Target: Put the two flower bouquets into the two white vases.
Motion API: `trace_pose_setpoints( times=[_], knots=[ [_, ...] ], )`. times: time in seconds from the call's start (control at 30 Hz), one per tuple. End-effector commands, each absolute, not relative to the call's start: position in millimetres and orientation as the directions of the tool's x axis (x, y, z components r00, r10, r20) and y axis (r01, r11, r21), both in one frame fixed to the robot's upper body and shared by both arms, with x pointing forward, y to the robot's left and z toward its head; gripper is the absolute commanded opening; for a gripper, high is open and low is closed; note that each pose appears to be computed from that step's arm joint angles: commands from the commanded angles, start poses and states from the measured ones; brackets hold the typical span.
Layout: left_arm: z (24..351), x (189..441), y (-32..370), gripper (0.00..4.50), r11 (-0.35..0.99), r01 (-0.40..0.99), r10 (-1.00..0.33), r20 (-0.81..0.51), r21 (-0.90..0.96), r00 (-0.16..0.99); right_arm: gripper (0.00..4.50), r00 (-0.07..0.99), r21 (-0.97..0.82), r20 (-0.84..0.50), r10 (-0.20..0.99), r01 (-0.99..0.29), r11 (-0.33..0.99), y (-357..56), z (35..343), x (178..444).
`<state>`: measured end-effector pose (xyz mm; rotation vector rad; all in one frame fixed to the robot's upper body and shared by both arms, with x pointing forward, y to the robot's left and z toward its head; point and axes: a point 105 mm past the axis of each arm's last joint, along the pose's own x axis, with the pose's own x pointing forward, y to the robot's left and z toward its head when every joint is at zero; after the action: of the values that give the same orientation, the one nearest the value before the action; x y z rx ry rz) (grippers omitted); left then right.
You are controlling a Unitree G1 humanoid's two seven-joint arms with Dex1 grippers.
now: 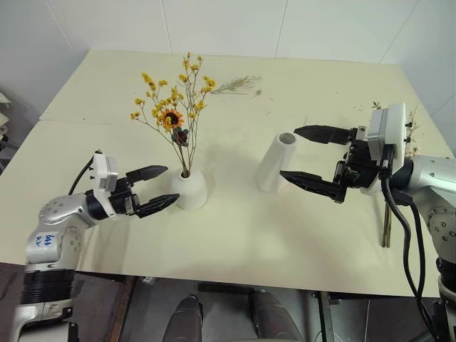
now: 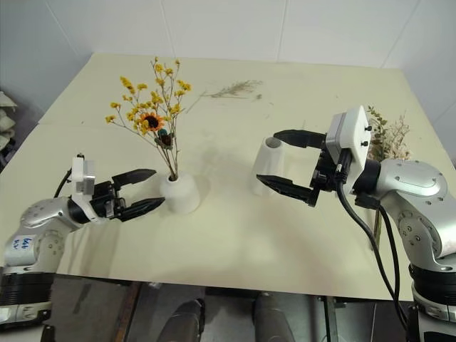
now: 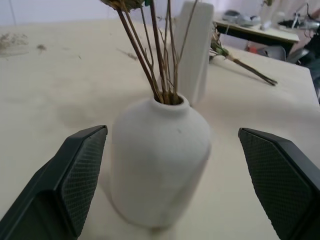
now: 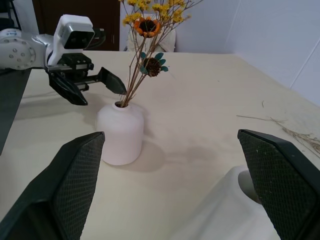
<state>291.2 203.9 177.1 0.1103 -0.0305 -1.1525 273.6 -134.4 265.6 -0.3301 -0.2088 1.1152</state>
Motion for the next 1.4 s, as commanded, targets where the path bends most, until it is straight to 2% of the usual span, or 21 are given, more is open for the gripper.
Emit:
trace_pose_setpoints(
  times=[0.03,0.2,0.3,0.43,0.5,0.67,0.83,1.1,1.23,1.4],
  knots=[
    [216,276,203,4.48,0.271,0.95,-0.958,-0.056,0.154,0.283,4.5,0.536,-0.385,0.004,0.844,-0.779,0.496,-161,287,277],
    [248,256,192,4.48,0.115,0.985,-0.983,-0.131,0.131,0.132,4.5,0.691,-0.326,-0.062,0.72,-0.696,0.639,-201,294,285],
    [261,254,184,4.48,0.048,0.984,-0.983,-0.164,0.174,0.077,4.5,0.842,-0.258,-0.2,0.501,-0.539,0.802,-249,285,301],
    [266,257,172,4.48,-0.01,0.978,-0.987,-0.162,0.207,0.024,4.5,0.91,-0.191,-0.333,0.246,-0.321,0.928,-293,272,313],
    [267,257,165,4.48,-0.038,0.977,-0.989,-0.151,0.212,-0.006,4.5,0.9,-0.143,-0.397,0.178,-0.252,0.957,-306,262,316],
    [259,254,159,4.48,-0.06,0.978,-0.989,-0.142,0.202,-0.031,4.5,0.853,-0.045,-0.51,0.113,-0.158,0.986,-323,242,322],
    [250,245,160,4.48,-0.036,0.982,-0.992,-0.128,0.187,-0.012,4.5,0.799,-0.052,-0.601,0.023,-0.068,0.996,-344,231,329],
    [245,234,159,4.48,-0.004,0.984,-0.994,-0.111,0.175,0.016,4.5,0.714,0.025,-0.698,0.057,-0.056,0.998,-345,220,332],
    [246,230,157,4.48,0.0,0.984,-0.994,-0.108,0.176,0.019,4.5,0.629,0.071,-0.772,0.092,-0.058,0.996,-339,199,325],
    [249,227,157,4.48,0.008,0.983,-0.994,-0.105,0.183,0.028,4.5,0.58,0.049,-0.811,0.077,-0.063,0.997,-340,188,321]
  ],
)
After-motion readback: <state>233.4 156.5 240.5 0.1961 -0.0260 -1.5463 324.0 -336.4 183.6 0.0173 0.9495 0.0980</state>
